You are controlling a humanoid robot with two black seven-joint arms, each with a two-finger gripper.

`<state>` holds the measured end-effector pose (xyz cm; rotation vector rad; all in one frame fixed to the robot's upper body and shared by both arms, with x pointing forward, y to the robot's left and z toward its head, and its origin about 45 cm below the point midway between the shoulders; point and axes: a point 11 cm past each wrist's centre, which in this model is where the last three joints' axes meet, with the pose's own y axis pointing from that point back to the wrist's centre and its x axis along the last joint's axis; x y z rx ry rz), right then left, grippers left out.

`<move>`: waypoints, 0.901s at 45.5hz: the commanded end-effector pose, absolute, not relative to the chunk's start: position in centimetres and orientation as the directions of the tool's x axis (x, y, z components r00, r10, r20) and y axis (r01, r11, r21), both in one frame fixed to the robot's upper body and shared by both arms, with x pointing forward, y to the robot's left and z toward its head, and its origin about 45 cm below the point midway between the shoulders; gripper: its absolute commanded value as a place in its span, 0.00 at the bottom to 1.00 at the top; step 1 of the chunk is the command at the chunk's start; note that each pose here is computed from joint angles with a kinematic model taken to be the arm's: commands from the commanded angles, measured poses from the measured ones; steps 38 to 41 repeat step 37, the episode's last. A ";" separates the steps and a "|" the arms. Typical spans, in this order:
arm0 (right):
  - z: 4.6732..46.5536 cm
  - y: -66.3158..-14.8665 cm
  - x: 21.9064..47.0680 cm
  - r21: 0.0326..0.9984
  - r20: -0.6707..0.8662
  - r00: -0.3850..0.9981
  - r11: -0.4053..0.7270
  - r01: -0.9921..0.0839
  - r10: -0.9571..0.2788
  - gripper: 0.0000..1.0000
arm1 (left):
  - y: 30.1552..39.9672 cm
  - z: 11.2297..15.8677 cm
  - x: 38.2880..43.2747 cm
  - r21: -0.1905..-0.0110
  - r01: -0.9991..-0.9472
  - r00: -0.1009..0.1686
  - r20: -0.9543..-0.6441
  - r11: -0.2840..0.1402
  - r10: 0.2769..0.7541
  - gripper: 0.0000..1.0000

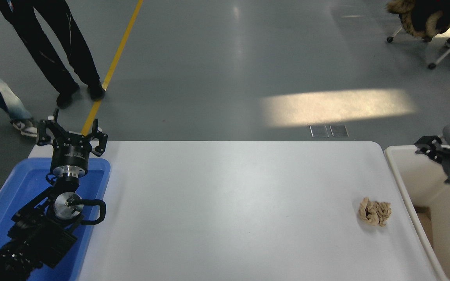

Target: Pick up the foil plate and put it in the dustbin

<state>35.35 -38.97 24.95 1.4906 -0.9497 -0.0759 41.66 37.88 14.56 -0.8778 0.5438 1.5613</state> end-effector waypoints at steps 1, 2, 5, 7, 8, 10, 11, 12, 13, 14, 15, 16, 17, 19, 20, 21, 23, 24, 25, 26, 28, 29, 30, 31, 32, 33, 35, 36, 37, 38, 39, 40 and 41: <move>29.8 -31.2 34.2 0.891 0.442 0.812 0.077 -0.448 -0.381 1.00 | 37.89 14.56 41.65 -0.134 -0.973 -0.012 -0.785 -0.189 0.619 0.99; 30.1 -30.5 34.1 0.896 0.432 0.821 0.073 -0.438 -0.373 1.00 | 37.88 14.55 41.65 -0.134 -0.973 -0.012 -0.785 -0.188 0.619 0.99; 31.2 -28.3 34.2 0.908 0.407 0.840 0.054 -0.416 -0.358 1.00 | 37.88 14.55 41.65 -0.134 -0.973 -0.012 -0.785 -0.188 0.619 0.99; 32.0 -26.7 34.0 0.918 0.380 0.852 0.034 -0.395 -0.360 1.00 | 37.89 14.56 41.65 -0.134 -0.973 -0.012 -0.785 -0.189 0.619 0.99; 32.4 -25.9 33.9 0.922 0.370 0.857 0.026 -0.387 -0.359 1.00 | 37.89 14.56 41.65 -0.134 -0.973 -0.012 -0.785 -0.189 0.619 0.99; 33.0 -24.4 33.8 0.930 0.345 0.869 0.008 -0.366 -0.354 1.00 | 37.95 14.47 41.58 -0.132 -0.973 -0.015 -0.785 -0.191 0.619 0.99; 33.2 -23.8 33.7 0.934 0.334 0.874 0.000 -0.357 -0.353 1.00 | 37.91 14.50 41.60 -0.133 -0.973 -0.013 -0.785 -0.190 0.619 0.99; 33.5 -23.2 33.7 0.937 0.326 0.878 -0.007 -0.350 -0.350 1.00 | 37.89 14.56 41.65 -0.134 -0.973 -0.012 -0.785 -0.189 0.619 0.99; 33.7 -22.6 33.5 0.940 0.315 0.883 -0.015 -0.341 -0.347 1.00 | 37.89 14.56 41.65 -0.134 -0.973 -0.012 -0.785 -0.189 0.619 0.99; 33.8 -22.1 33.5 0.942 0.308 0.887 -0.022 -0.335 -0.345 1.00 | 37.91 14.50 41.60 -0.133 -0.973 -0.013 -0.785 -0.190 0.619 0.99; 33.9 -21.6 33.3 0.945 0.298 0.891 -0.029 -0.327 -0.342 1.00 | 37.91 14.50 41.60 -0.133 -0.973 -0.013 -0.785 -0.190 0.619 0.99; 34.1 -21.2 33.3 0.945 0.294 0.893 -0.034 -0.324 -0.341 1.00 | 37.91 14.50 41.60 -0.133 -0.973 -0.013 -0.785 -0.190 0.619 0.99; 34.2 -20.7 33.0 0.948 0.285 0.897 -0.039 -0.315 -0.337 1.00 | 37.94 14.53 41.63 -0.133 -0.972 -0.014 -0.786 -0.191 0.618 0.99; 34.3 -20.0 32.7 0.952 0.268 0.905 -0.053 -0.301 -0.331 1.00 | 37.91 14.50 41.60 -0.133 -0.973 -0.013 -0.785 -0.190 0.619 0.99; 34.3 -19.6 32.6 0.953 0.262 0.908 -0.058 -0.296 -0.327 1.00 | 37.95 14.47 41.58 -0.132 -0.973 -0.015 -0.785 -0.191 0.619 0.99; 34.4 -19.3 32.5 0.955 0.257 0.911 -0.063 -0.291 -0.323 1.00 | 37.96 14.47 41.58 -0.132 -0.973 -0.015 -0.786 -0.192 0.618 0.99; 34.5 -18.6 32.3 0.955 0.247 0.917 -0.079 -0.285 -0.313 1.00 | 37.92 14.50 41.59 -0.133 -0.973 -0.014 -0.786 -0.191 0.618 0.99; 34.6 -18.3 32.2 0.956 0.241 0.920 -0.089 -0.281 -0.309 1.00 | 37.94 14.53 41.63 -0.133 -0.972 -0.014 -0.786 -0.191 0.618 0.99; 34.7 -17.9 32.0 0.956 0.234 0.924 -0.101 -0.275 -0.302 1.00 | 37.90 14.56 41.65 -0.134 -0.972 -0.012 -0.786 -0.190 0.618 0.99; 34.8 -17.5 31.9 0.956 0.230 0.927 -0.111 -0.272 -0.297 1.00 | 37.92 14.50 41.59 -0.133 -0.973 -0.014 -0.786 -0.191 0.618 0.99; 35.0 -16.9 31.7 0.957 0.213 0.932 -0.130 -0.260 -0.293 1.00 | 37.92 14.50 41.59 -0.133 -0.973 -0.014 -0.786 -0.191 0.618 0.99; 35.1 -16.7 31.6 0.958 0.206 0.935 -0.136 -0.253 -0.290 1.00 | 37.92 14.50 41.59 -0.133 -0.973 -0.014 -0.786 -0.191 0.618 0.99; 35.3 -16.4 31.5 0.958 0.202 0.936 -0.143 -0.250 -0.288 1.00 | 37.94 14.53 41.63 -0.133 -0.972 -0.014 -0.786 -0.191 0.618 0.99; 35.3 -16.2 31.4 0.958 0.197 0.936 -0.148 -0.247 -0.291 1.00 | 37.92 14.50 41.59 -0.133 -0.973 -0.014 -0.786 -0.191 0.618 0.99; 35.4 -16.1 31.5 0.957 0.197 0.936 -0.148 -0.248 -0.293 1.00 | 37.93 14.54 41.63 -0.134 -0.973 -0.013 -0.785 -0.190 0.619 0.99; 35.4 -15.9 31.4 0.957 0.195 0.936 -0.151 -0.247 -0.293 1.00 | 37.95 14.47 41.58 -0.132 -0.973 -0.015 -0.785 -0.191 0.619 0.99; 35.3 -15.6 31.3 0.958 0.190 0.935 -0.152 -0.243 -0.301 1.00 | 37.91 14.50 41.60 -0.133 -0.973 -0.013 -0.785 -0.190 0.619 0.99; 35.4 -15.4 31.3 0.957 0.190 0.933 -0.154 -0.245 -0.305 1.00 | 37.91 14.50 41.60 -0.133 -0.973 -0.013 -0.785 -0.190 0.619 0.99; 35.6 -15.1 31.3 0.956 0.191 0.930 -0.157 -0.249 -0.314 1.00 | 37.93 14.54 41.63 -0.134 -0.973 -0.013 -0.785 -0.190 0.619 0.99; 35.6 -15.1 31.3 0.956 0.191 0.930 -0.157 -0.249 -0.314 1.00 | 37.93 14.54 41.63 -0.134 -0.973 -0.013 -0.785 -0.190 0.619 0.99; 35.6 -15.1 31.3 0.956 0.191 0.930 -0.157 -0.249 -0.314 1.00 | 37.93 14.54 41.63 -0.134 -0.973 -0.013 -0.785 -0.190 0.619 0.99; 35.6 -15.1 31.3 0.956 0.191 0.930 -0.157 -0.249 -0.314 1.00 | 37.93 14.54 41.63 -0.134 -0.973 -0.013 -0.785 -0.190 0.619 0.99; 35.6 -15.1 31.3 0.956 0.191 0.930 -0.157 -0.249 -0.314 1.00 | 37.93 14.54 41.63 -0.134 -0.973 -0.013 -0.785 -0.190 0.619 0.99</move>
